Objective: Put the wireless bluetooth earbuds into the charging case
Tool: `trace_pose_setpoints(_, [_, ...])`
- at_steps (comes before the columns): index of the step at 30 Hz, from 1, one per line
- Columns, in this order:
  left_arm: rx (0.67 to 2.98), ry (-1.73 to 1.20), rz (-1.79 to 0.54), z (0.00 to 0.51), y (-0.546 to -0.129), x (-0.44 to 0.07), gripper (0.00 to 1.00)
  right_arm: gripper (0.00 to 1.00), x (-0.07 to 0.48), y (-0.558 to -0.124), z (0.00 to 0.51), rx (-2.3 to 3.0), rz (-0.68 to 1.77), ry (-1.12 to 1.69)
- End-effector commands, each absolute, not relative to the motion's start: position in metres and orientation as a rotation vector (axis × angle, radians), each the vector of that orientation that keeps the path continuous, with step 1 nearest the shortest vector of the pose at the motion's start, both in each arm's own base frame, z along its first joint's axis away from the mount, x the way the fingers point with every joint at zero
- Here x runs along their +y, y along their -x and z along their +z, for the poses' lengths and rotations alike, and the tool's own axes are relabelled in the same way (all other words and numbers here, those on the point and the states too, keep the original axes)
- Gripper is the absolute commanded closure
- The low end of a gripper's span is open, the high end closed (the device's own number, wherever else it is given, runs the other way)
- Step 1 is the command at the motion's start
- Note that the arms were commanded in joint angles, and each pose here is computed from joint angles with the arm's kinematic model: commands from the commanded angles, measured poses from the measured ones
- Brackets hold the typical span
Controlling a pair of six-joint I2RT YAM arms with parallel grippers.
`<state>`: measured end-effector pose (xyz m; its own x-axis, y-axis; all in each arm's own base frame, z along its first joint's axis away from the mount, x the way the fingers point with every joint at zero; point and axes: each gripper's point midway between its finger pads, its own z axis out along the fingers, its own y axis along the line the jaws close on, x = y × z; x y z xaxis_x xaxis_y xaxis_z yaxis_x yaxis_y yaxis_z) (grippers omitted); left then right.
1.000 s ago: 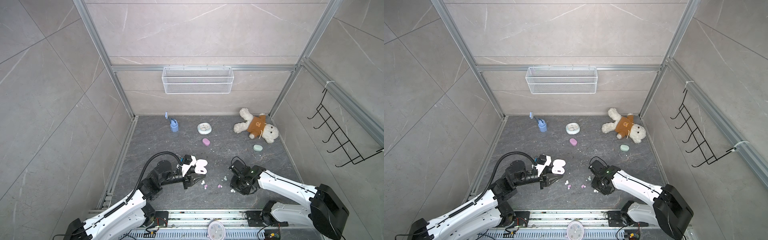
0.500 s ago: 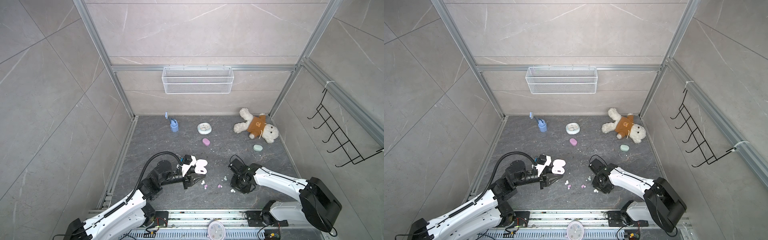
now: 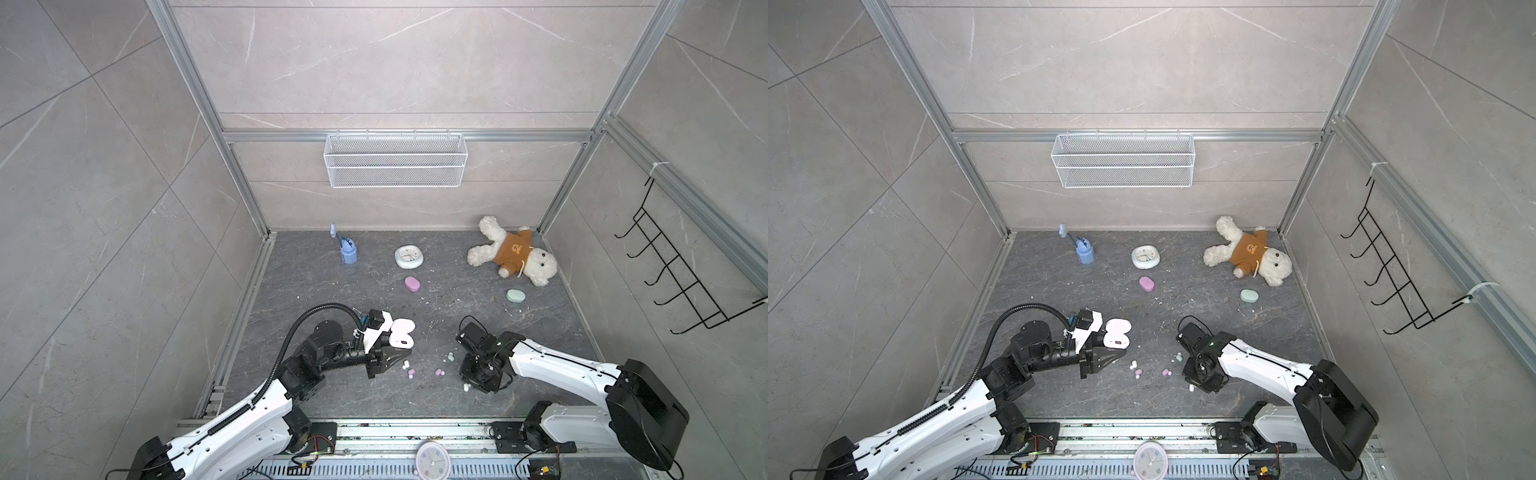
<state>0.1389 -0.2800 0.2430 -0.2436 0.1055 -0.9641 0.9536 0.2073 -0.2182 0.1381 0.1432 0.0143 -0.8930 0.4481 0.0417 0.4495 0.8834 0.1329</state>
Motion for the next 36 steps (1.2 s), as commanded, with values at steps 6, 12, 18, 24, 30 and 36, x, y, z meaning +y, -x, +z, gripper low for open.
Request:
trace_pose_setpoints(6, [1.471, -1.021, -1.151, 0.271, -0.14, -0.28, 0.74, 0.62, 0.151, -0.141, 0.016, -3.041, -0.299, 0.78])
trace_pose_setpoints(12, [1.475, -1.021, -1.148, 0.27, -0.14, -0.279, 0.73, 0.62, 0.158, -0.14, 0.017, -3.04, -0.346, 0.762])
trace_pose_setpoints(18, [1.477, -1.02, -1.151, 0.27, -0.14, -0.28, 0.73, 0.63, 0.164, -0.132, 0.014, -3.007, -0.362, 0.774])
trace_pose_setpoints(24, [1.475, -1.021, -1.147, 0.271, -0.14, -0.279, 0.73, 0.62, 0.149, -0.119, 0.019, -3.022, -0.269, 0.813])
trace_pose_setpoints(30, [1.475, -1.019, -1.152, 0.271, -0.14, -0.28, 0.73, 0.58, 0.167, -0.122, 0.017, -3.031, -0.339, 0.757])
trace_pose_setpoints(36, [1.472, -1.018, -1.149, 0.272, -0.14, -0.279, 0.73, 0.58, 0.184, -0.137, 0.017, -3.067, -0.385, 0.706])
